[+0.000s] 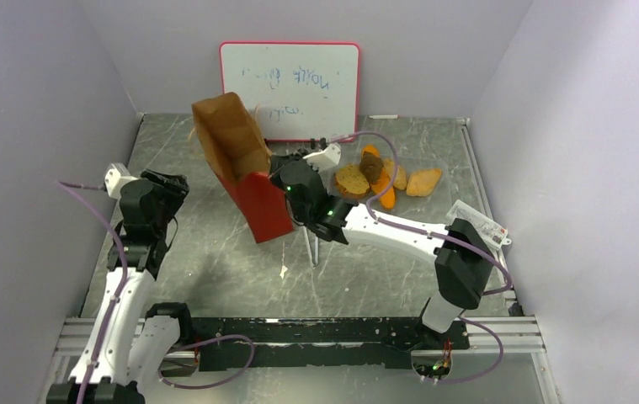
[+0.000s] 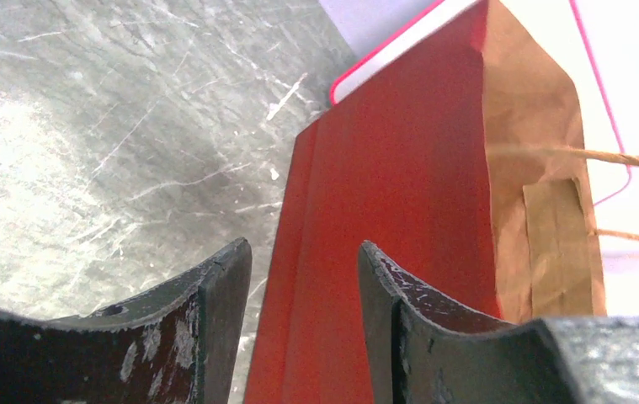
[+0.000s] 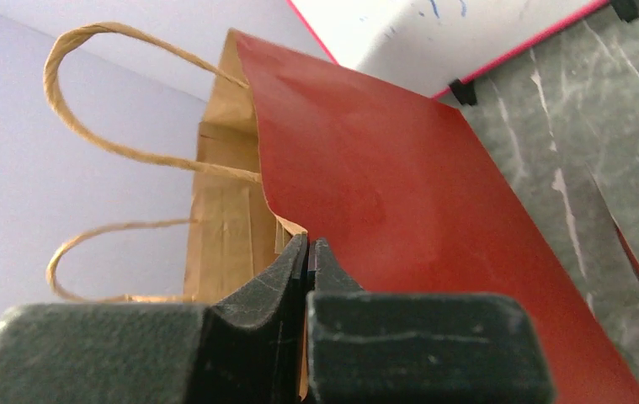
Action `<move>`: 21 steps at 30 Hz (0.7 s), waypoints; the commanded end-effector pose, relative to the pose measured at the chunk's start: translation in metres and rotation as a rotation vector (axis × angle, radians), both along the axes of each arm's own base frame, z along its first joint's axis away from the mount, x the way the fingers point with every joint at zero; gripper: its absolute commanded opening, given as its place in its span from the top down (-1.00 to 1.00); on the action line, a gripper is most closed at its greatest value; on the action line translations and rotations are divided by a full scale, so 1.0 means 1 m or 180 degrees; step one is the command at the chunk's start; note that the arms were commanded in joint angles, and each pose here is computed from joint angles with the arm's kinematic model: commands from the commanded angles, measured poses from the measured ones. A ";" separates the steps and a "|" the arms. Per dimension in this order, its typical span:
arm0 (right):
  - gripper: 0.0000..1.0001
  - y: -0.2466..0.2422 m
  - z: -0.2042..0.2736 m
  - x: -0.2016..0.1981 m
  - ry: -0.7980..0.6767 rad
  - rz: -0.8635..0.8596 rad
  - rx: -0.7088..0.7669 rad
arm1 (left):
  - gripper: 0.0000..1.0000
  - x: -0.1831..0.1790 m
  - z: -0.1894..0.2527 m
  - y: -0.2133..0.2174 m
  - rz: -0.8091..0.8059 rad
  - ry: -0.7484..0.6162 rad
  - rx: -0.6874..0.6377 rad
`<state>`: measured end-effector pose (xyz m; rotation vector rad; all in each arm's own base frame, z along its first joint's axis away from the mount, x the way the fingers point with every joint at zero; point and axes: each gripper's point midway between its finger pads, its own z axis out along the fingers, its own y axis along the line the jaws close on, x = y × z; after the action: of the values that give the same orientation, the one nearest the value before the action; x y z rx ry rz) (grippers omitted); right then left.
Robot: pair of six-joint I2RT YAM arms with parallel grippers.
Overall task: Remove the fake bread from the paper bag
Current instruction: Adjust the paper bag at the center of the board.
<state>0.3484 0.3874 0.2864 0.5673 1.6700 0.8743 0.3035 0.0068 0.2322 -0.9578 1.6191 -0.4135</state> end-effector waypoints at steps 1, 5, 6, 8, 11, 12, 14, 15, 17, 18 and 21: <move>1.00 -0.007 0.008 -0.004 -0.0013 -0.0106 0.0456 | 0.11 0.020 0.000 0.005 0.0032 -0.0088 0.0101; 0.97 -0.013 -0.005 -0.014 0.0030 -0.0160 0.0423 | 0.12 0.032 -0.013 0.001 -0.0035 -0.0043 0.0102; 0.96 -0.015 -0.008 -0.018 0.0039 -0.0178 0.0430 | 0.12 0.035 -0.014 0.001 -0.0044 -0.0045 0.0114; 0.93 -0.018 -0.015 -0.024 0.0064 -0.0188 0.0451 | 0.13 0.045 -0.020 -0.001 -0.0096 0.0006 0.0140; 0.84 -0.017 -0.019 -0.029 0.0094 -0.0155 0.0429 | 0.13 0.057 -0.025 -0.006 -0.0205 0.0047 0.0133; 0.75 -0.018 -0.020 -0.030 0.0095 -0.0147 0.0413 | 0.13 0.059 -0.026 -0.008 -0.0239 0.0047 0.0123; 0.61 -0.016 -0.021 -0.034 0.0095 -0.0104 0.0395 | 0.13 0.064 -0.028 -0.011 -0.0285 0.0045 0.0114; 0.54 -0.016 -0.021 -0.036 0.0092 -0.0087 0.0388 | 0.13 0.066 -0.029 -0.012 -0.0299 0.0050 0.0113; 0.43 -0.014 -0.020 -0.039 0.0083 -0.0060 0.0370 | 0.13 0.071 -0.030 -0.014 -0.0355 0.0036 0.0119; 0.36 -0.013 -0.020 -0.041 0.0086 -0.0049 0.0353 | 0.13 0.074 -0.030 -0.016 -0.0395 0.0022 0.0119; 0.19 -0.006 -0.023 -0.044 0.0108 0.0000 0.0303 | 0.14 0.083 -0.029 -0.023 -0.0516 -0.0013 0.0117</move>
<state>0.3100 0.3812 0.2607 0.6470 1.6705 0.9606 0.3655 -0.0068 0.1702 -0.9015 1.7714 -0.4132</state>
